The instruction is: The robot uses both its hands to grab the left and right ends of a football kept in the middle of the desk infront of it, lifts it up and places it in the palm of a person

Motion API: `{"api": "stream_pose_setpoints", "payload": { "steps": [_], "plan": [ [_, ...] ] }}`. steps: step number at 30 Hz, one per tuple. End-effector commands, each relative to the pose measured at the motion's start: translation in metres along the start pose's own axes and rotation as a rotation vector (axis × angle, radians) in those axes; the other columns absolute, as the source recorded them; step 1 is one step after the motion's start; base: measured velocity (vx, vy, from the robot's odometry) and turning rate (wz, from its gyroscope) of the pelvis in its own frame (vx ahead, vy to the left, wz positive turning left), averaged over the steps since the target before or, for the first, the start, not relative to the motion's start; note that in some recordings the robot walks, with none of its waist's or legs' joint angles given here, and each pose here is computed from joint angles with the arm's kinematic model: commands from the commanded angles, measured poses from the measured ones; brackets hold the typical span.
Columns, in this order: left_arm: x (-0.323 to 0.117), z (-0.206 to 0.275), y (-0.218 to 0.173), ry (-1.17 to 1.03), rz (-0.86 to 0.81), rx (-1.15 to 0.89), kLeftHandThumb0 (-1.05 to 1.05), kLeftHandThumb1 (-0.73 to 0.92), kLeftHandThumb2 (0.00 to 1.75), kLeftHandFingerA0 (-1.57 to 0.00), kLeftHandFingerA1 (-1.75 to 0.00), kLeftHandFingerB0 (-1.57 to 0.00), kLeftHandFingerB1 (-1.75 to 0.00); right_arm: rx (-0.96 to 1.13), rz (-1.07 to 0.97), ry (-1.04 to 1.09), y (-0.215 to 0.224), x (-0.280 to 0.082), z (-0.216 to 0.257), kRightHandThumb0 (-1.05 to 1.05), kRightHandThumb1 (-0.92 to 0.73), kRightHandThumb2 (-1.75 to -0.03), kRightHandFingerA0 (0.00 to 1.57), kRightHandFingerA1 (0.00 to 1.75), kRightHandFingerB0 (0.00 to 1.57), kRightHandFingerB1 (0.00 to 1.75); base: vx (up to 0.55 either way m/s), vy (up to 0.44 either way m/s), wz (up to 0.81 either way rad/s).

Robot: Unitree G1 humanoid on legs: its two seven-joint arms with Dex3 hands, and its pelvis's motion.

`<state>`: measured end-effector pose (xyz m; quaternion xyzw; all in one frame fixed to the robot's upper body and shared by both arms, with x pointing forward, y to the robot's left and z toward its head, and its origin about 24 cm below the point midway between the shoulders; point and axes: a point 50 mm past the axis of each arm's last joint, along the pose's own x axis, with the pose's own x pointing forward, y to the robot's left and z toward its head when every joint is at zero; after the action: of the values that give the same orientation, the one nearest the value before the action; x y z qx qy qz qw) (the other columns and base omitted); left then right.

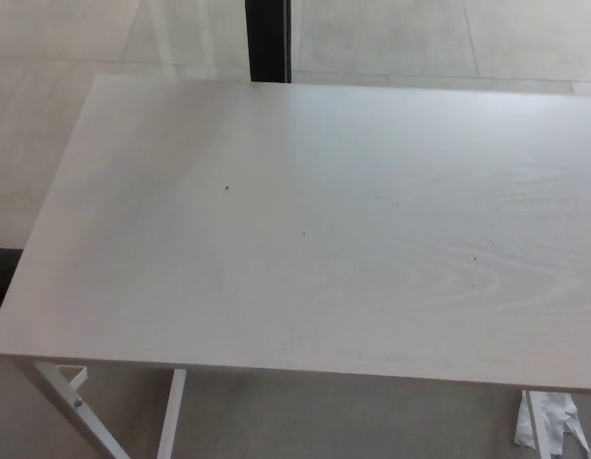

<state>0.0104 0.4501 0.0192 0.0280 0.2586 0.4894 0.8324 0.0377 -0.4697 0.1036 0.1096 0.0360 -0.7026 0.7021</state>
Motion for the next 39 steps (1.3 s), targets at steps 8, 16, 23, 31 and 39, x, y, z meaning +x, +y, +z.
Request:
{"api": "stream_pose_setpoints", "payload": {
  "steps": [8, 16, 23, 31, 39],
  "plan": [
    [-0.011, -0.060, -0.011, 0.267, -0.292, 0.473, -0.66, 0.63, 0.59, -0.47, -0.66, -0.26, -0.40, -0.541, 0.153, 0.035, -0.039, 0.020, -0.062, -0.37, -0.36, -0.84, 0.92, 1.16, 0.03, 0.46, 0.00, 0.000, 0.00],
    [-0.011, -0.069, 0.004, 0.311, -0.184, 0.370, -0.59, 0.50, 0.88, -0.54, -0.71, -0.37, -0.54, -0.806, 0.210, 0.073, -0.045, 0.024, -0.076, -0.42, -0.56, -0.57, 0.82, 1.29, 0.19, 0.29, 0.00, 0.000, 0.00],
    [-0.007, -0.065, -0.008, 0.268, -0.228, 0.356, -0.66, 0.51, 0.90, -0.57, -0.64, -0.42, -0.51, -0.883, 0.353, 0.097, -0.040, 0.024, -0.076, -0.58, -0.50, -0.80, 0.72, 0.81, 0.19, 0.42, 0.00, 0.000, 0.00],
    [-0.002, -0.061, -0.020, 0.236, -0.237, 0.331, -0.60, 0.60, 0.58, -0.71, -0.54, -0.70, -0.44, -0.881, 0.422, 0.104, -0.039, 0.026, -0.073, -0.62, -0.48, -0.76, 0.98, 1.38, 0.18, 0.41, 0.00, 0.000, 0.00],
    [-0.002, -0.059, -0.031, 0.223, -0.286, 0.335, -0.61, 0.62, 0.59, -0.70, -0.54, -0.65, -0.42, -0.838, 0.457, 0.124, -0.050, 0.027, -0.066, -0.60, -0.48, -0.78, 0.90, 1.20, 0.21, 0.42, 0.00, 0.000, 0.00]
  ]
}}
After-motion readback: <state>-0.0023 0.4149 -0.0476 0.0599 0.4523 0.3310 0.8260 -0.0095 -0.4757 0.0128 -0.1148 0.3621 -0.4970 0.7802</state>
